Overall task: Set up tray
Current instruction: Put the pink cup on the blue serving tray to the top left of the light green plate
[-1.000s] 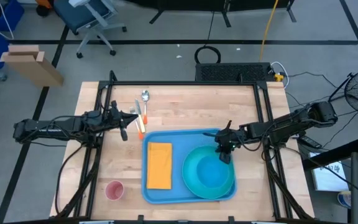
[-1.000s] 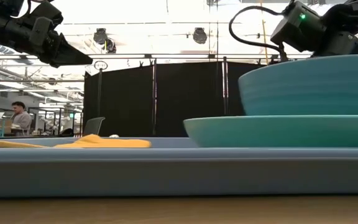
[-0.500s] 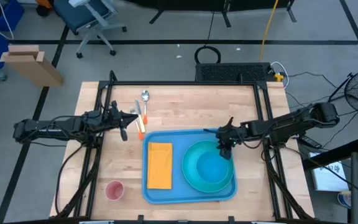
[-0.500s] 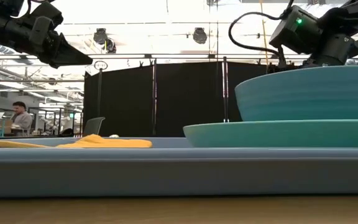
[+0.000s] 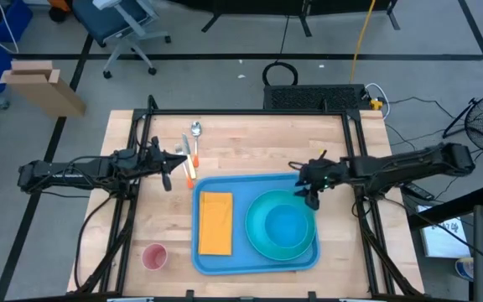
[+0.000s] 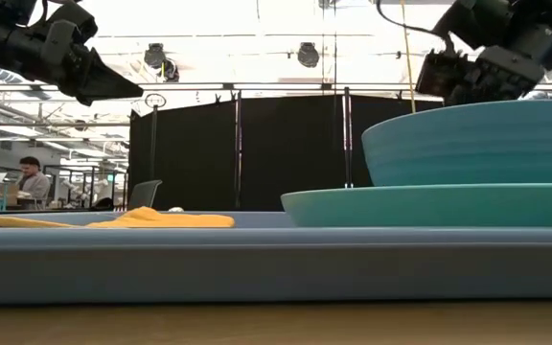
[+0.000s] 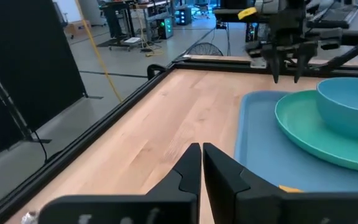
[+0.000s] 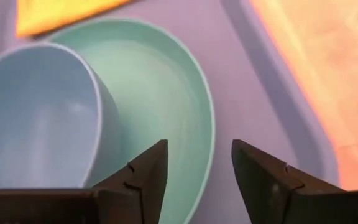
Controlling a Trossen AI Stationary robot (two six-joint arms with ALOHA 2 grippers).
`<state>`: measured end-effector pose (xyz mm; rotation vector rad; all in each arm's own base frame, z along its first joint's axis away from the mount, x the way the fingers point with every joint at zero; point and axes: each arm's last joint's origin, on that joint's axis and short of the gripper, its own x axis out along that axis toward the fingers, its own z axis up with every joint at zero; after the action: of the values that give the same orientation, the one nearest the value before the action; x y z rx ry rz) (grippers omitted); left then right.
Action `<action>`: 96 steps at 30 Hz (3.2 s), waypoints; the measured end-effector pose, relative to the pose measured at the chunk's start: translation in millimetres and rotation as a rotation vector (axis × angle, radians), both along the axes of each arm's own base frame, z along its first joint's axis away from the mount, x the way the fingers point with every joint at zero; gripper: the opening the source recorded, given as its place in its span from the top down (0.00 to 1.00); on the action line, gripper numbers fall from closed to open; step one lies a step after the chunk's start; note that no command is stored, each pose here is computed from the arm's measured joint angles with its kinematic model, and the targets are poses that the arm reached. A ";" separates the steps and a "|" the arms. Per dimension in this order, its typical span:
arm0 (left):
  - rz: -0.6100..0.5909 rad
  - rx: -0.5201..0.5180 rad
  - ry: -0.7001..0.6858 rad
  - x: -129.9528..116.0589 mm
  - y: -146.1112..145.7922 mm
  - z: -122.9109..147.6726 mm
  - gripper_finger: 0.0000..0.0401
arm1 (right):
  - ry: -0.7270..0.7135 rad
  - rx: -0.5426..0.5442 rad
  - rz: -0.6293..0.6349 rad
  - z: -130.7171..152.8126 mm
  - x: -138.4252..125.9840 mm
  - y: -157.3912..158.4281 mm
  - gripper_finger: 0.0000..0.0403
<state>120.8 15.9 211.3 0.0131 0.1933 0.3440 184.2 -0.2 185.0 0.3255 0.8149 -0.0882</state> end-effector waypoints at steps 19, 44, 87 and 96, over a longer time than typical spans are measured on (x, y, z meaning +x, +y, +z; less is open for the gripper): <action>0.518 -0.313 0.131 34.6 28.0 79.9 0.99 | -0.432 -0.409 -0.138 60.8 -40.9 -26.6 0.98; 0.870 -0.734 0.720 163.9 117.2 33.6 0.57 | -0.578 -0.290 0.058 31.4 -47.7 -18.1 0.99; 0.882 -0.928 0.731 177.7 136.8 0.1 0.65 | -0.657 -0.356 0.083 39.1 -46.1 -18.1 0.99; 0.454 -0.698 0.873 178.4 57.2 43.3 0.65 | -0.657 -0.359 0.084 39.1 -46.2 -18.1 0.99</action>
<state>299.1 73.2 254.6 -0.5864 1.1853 0.6949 138.1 -18.4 224.0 -0.0290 0.1517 -0.0420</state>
